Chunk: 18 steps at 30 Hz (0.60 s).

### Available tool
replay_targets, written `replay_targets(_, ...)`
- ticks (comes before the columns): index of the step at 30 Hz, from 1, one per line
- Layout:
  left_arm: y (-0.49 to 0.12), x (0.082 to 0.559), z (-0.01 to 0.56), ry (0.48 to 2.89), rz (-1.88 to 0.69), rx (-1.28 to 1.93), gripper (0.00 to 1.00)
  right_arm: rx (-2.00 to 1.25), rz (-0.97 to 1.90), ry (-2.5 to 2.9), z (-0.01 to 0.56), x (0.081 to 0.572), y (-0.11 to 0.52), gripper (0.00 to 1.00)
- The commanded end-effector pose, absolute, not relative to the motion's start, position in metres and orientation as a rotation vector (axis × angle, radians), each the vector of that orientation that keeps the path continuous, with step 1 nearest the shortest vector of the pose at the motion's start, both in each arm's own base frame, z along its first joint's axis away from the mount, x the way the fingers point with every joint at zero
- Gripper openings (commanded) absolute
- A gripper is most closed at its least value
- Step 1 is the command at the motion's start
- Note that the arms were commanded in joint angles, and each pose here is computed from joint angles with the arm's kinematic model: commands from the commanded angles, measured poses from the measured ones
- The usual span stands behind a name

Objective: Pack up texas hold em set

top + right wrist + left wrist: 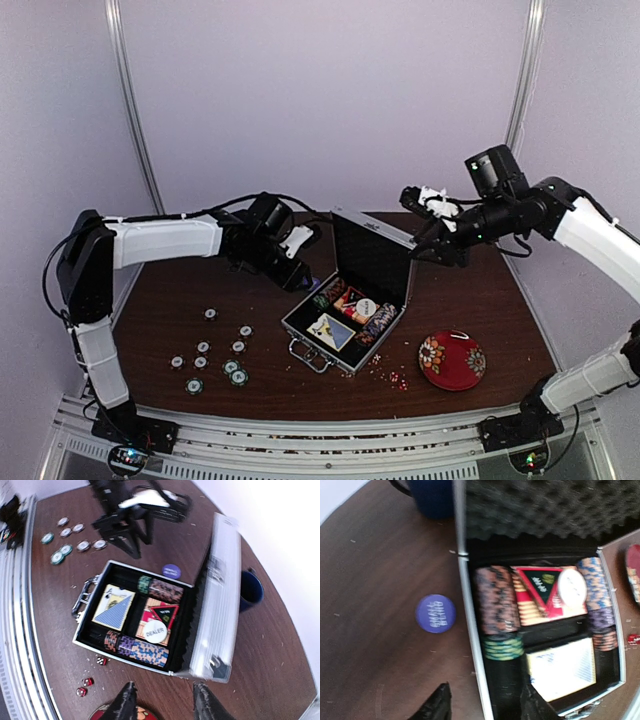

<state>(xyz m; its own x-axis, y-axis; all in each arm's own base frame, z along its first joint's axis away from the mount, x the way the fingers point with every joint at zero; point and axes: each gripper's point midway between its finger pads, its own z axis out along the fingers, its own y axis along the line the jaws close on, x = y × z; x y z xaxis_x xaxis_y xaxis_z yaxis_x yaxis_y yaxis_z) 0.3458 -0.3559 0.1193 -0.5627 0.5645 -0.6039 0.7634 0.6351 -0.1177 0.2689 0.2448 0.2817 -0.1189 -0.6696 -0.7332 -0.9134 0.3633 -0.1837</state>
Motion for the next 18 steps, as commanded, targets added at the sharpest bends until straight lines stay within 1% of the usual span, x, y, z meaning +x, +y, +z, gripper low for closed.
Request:
replay_targets(1, -0.338, 0.385, 0.110, 2.381, -0.260, 0.918, 0.54, -1.173, 0.416, 1.917, 0.256, 0.288, 0.195, 0.45)
replay_targets(3, -0.337, 0.400, 0.101, 2.398, -0.216, 0.882, 0.58, -1.019, 0.382, 1.952, 0.241, 0.301, 0.166, 0.52)
replay_targets(8, -0.344, 0.432, 0.084, 2.420, -0.263, 0.799, 0.64, -0.738, 0.347, 2.030, 0.201, 0.321, 0.117, 0.59)
replay_targets(13, -0.350, 0.464, 0.069, 2.412, -0.287, 0.696, 0.63, -0.628, 0.267, 2.066, 0.195, 0.330, 0.090, 0.60)
replay_targets(18, -0.367, 0.480, 0.055, 2.387, -0.393, 0.650, 0.63, -0.616, 0.263, 2.077, 0.187, 0.330, 0.086, 0.61)
